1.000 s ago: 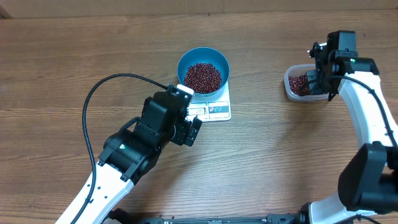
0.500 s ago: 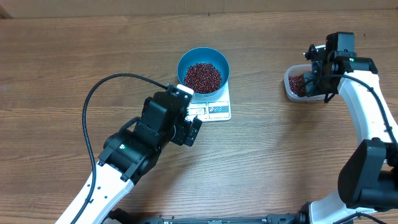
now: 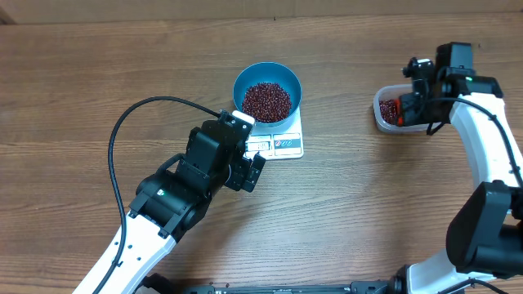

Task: Scoop item into bowl and weigh 150g on scale
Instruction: 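Lower the red scoop into the beans and scoop with the right gripper, then lift the filled scoop and carry it left over the blue bowl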

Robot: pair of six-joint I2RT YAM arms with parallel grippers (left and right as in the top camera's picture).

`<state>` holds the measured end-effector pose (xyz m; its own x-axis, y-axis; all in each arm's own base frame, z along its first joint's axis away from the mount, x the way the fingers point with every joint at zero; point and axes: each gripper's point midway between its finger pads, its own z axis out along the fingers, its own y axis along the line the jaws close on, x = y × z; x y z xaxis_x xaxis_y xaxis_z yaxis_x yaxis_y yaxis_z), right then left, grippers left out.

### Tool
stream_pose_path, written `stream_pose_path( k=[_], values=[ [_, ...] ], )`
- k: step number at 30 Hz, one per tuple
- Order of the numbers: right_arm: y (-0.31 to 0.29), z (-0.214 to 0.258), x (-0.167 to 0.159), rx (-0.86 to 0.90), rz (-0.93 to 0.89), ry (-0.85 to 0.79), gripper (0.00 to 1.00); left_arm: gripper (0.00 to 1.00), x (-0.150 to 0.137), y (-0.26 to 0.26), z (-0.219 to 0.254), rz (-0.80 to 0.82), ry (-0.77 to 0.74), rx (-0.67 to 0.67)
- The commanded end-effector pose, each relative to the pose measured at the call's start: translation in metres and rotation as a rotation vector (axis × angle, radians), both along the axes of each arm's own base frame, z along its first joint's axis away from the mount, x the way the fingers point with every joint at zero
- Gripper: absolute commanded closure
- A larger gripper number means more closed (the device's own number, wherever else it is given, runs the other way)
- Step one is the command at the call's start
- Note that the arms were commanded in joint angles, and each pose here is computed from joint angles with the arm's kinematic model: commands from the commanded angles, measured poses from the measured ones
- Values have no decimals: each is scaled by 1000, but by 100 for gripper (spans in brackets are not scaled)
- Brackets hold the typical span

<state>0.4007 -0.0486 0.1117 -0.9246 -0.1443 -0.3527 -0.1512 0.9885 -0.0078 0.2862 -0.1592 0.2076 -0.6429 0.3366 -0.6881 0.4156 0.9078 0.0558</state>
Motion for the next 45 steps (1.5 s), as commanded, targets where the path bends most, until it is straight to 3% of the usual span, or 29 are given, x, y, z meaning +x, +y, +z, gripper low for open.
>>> stream_pose_path(
  k=[1,14,35,45],
  values=[
    [0,7,3,99,-10,-31,96,0,2,2,-1,12,-1,5],
    [-8,26,0,399,-45,-107,96,1,2,2,-1,12,-1,5],
    [-28,40,-3,517,-92,-170,96,1,2,2,-1,12,-1,5],
    [-29,71,-6,579,-73,-260,96,0,2,2,-1,12,-1,5]
  ],
)
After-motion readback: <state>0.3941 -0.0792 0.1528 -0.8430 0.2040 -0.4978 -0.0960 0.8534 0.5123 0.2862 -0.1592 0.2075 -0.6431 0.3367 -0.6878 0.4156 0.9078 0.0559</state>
